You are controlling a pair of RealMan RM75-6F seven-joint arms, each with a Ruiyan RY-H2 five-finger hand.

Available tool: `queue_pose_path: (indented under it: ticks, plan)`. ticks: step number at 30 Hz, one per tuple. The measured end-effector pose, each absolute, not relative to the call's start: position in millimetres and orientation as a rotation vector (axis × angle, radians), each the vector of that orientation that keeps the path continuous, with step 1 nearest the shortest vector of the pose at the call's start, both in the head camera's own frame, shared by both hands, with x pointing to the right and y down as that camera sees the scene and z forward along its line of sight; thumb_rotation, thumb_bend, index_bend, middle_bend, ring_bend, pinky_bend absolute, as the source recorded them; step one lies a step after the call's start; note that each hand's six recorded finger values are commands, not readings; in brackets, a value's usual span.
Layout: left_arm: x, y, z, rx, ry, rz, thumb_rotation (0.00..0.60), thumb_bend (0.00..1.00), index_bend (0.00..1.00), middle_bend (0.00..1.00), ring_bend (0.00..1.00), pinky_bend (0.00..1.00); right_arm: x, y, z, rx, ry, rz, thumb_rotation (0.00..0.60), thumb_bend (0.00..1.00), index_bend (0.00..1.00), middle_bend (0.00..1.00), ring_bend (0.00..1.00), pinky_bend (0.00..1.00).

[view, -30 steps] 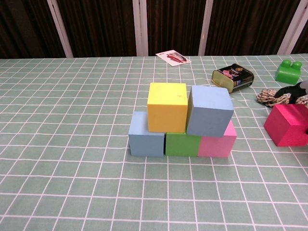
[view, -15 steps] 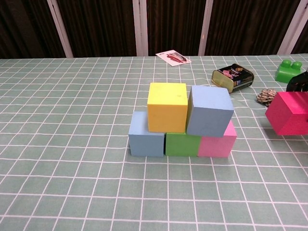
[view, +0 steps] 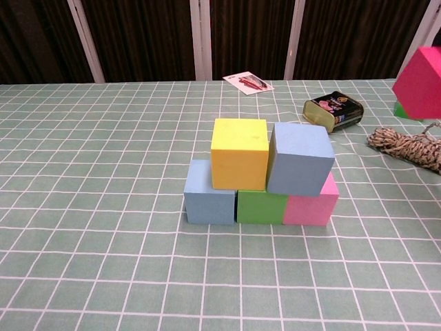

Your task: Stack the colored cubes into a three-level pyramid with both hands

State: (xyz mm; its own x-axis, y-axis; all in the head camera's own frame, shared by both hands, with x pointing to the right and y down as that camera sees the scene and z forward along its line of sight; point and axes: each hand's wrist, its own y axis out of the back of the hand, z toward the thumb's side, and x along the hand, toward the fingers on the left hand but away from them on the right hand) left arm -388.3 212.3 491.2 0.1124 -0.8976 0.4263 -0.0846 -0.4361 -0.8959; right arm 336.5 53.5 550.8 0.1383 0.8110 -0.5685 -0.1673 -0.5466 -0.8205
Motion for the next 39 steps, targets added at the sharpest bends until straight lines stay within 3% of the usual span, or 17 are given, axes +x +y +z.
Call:
queue_pose_path:
  ticks: [8,20,31,39]
  plan:
    - [-390,211,490,-1.659,0.986,-1.408,0.600,0.06,0.00,0.06,0.00,0.00,301,37,499,-1.651,-0.669,1.452,0.600,0.33,0.43,0.49,0.28,0.09]
    - [-395,210,487,-1.652,0.974,-1.432,0.600,0.06,0.00,0.06,0.00,0.00,233,42,465,-1.808,-0.539,1.413,0.600,0.33,0.45,0.50,0.28,0.09]
    - [-397,208,485,-1.656,0.975,-1.440,0.600,0.06,0.00,0.06,0.00,0.00,181,47,464,-1.855,-0.495,1.441,0.600,0.33,0.45,0.51,0.29,0.09]
    - [-402,208,485,-1.665,0.993,-1.453,0.600,0.06,0.00,0.06,0.00,0.00,135,72,487,-1.977,-0.459,1.504,0.600,0.33,0.45,0.52,0.30,0.09]
